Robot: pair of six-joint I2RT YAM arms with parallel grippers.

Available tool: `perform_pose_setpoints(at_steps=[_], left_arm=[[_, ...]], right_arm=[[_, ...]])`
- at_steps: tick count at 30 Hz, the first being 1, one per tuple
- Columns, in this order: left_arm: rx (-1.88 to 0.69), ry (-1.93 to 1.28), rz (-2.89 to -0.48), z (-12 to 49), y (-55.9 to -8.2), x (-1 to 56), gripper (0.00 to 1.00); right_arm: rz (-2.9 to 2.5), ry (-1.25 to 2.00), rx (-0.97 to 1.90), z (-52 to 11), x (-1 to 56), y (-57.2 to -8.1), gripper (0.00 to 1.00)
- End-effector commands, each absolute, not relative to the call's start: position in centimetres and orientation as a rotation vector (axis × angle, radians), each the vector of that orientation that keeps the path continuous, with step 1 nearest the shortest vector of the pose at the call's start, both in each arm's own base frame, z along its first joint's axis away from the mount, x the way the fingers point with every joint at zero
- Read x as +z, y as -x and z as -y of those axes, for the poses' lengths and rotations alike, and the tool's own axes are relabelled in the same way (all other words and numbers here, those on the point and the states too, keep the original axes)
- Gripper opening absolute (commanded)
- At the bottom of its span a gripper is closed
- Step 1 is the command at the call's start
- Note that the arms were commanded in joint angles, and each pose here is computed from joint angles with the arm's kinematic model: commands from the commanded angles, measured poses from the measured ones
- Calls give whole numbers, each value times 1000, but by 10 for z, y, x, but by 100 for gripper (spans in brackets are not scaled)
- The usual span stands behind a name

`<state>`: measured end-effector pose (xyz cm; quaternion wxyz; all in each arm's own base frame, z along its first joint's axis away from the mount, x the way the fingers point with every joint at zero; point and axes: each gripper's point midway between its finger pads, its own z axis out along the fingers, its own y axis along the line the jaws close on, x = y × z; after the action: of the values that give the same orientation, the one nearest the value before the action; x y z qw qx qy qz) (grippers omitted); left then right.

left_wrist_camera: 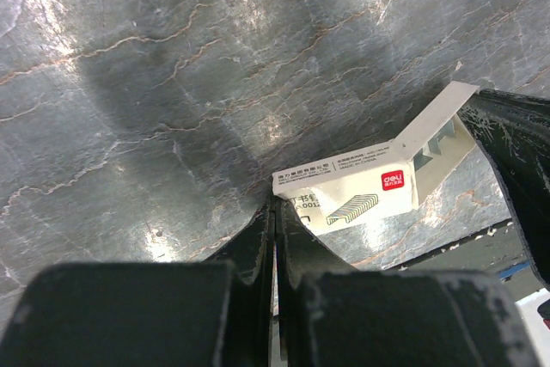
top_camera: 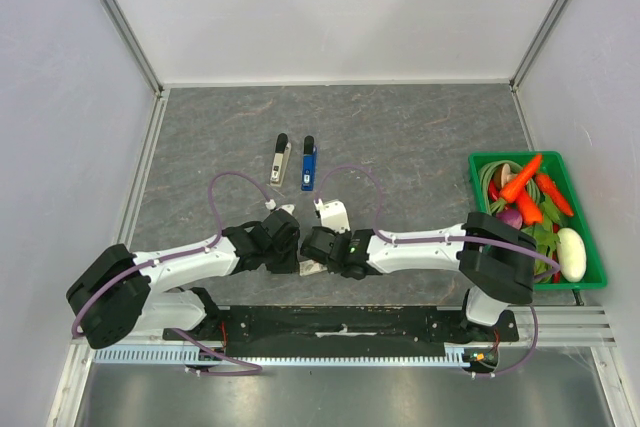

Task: Unload the staples from the stapler

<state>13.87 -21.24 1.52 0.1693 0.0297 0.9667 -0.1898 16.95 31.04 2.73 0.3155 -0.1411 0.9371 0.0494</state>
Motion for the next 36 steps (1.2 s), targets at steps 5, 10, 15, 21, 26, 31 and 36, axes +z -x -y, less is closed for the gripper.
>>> perform_pose_setpoints(at_steps=[5, 10, 15, 21, 26, 31, 36], left_arm=[[-542, -68, -2715, 215, -145, 21, 2], [-539, -70, -2715, 214, -145, 20, 2], [-540, -70, -2714, 215, -146, 20, 2], [-539, -67, -2713, 215, -146, 20, 2], [-544, -71, -2716, 216, -145, 20, 2], [-549, -71, -2718, 216, -145, 20, 2], [-561, -63, -2725, 216, -141, 19, 2]], right_arm=[[-2426, 355, 116, -319, 38, -171, 0], [-2421, 354, 76, -310, 38, -169, 0], [-2419, 353, 69, -308, 39, -168, 0], [-2418, 345, 73, -310, 38, -166, 0], [-2418, 334, 82, -314, 39, -166, 0], [-2413, 301, 96, -318, 41, -167, 0], [-2401, 243, 110, -319, 44, -169, 0]])
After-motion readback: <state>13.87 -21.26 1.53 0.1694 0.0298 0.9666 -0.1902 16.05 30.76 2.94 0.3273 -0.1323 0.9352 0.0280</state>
